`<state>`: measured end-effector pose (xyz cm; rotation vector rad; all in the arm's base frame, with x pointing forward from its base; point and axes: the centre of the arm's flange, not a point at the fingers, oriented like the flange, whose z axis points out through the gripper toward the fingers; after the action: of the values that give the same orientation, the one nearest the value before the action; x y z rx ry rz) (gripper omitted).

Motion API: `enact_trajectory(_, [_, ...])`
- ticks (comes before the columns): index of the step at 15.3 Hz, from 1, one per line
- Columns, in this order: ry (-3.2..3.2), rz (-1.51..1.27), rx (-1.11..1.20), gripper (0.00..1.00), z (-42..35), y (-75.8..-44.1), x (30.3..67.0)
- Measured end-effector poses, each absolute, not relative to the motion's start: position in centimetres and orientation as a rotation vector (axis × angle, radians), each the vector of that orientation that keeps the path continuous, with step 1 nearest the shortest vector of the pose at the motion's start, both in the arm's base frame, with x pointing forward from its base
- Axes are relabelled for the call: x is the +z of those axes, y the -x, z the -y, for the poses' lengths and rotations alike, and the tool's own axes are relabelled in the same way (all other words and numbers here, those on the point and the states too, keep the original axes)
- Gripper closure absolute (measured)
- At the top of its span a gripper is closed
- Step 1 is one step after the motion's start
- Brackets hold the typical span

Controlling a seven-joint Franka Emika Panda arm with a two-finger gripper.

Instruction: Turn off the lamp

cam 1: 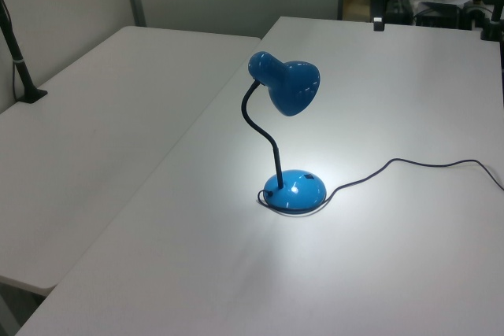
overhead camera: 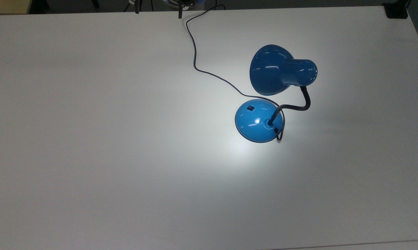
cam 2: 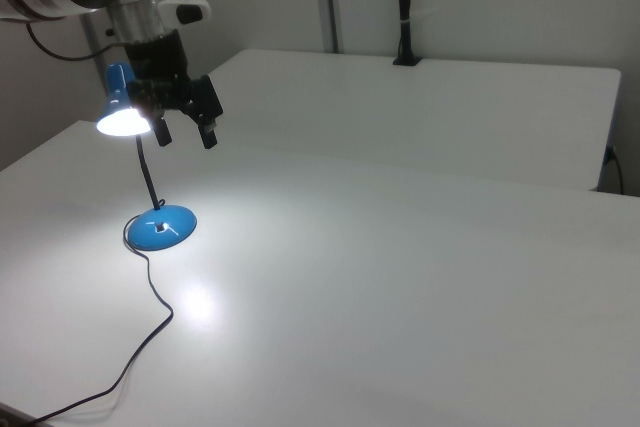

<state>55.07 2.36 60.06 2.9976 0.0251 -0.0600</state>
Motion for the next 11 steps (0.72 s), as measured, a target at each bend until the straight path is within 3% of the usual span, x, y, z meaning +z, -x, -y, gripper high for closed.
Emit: enact_trajectory(11, [-2.998,-0.024,-0.060,0.01,-2.32,-55.07,60.06])
